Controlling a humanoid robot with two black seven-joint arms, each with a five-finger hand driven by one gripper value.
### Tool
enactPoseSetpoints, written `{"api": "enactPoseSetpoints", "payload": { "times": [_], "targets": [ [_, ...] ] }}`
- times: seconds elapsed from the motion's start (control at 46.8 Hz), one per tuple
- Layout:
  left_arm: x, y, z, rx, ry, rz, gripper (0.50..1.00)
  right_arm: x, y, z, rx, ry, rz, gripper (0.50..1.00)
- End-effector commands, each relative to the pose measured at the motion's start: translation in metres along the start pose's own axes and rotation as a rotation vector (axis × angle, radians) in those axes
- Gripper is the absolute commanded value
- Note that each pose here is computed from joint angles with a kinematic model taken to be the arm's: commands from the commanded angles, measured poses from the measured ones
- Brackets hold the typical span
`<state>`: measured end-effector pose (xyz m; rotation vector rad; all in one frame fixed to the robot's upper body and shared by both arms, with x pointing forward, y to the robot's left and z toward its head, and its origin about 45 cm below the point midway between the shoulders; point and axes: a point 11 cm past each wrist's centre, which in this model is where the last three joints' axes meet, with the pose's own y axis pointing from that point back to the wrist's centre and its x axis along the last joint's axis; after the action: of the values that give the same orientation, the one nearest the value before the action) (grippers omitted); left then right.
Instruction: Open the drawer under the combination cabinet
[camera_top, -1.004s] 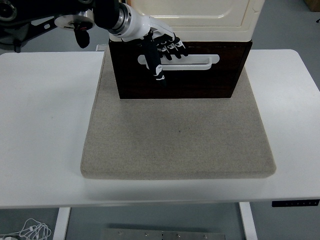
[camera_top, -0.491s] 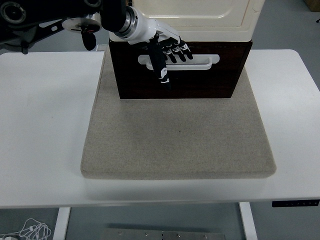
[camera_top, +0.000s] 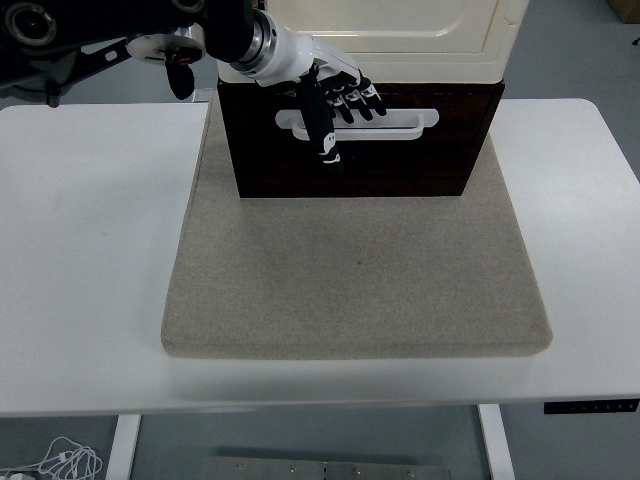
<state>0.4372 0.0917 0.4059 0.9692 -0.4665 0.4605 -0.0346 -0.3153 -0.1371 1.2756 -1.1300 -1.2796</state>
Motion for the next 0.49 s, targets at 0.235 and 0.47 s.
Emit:
{"api": "enactPoseSetpoints", "payload": {
  "times": [0.235, 0.47],
  "targets": [
    [-0.0027, -0.0056, 0.0005, 0.002, 0.003, -0.006, 1.000, 0.0000, 0.0000, 0.0001, 0.000, 0.000, 0.000, 0.926],
    [0.0025, -0.0046, -0.0017, 0.008, 0.011, 0.008, 1.000, 0.0000, 0.0000, 0.0001, 0.000, 0.000, 0.000, 0.926]
  ]
}}
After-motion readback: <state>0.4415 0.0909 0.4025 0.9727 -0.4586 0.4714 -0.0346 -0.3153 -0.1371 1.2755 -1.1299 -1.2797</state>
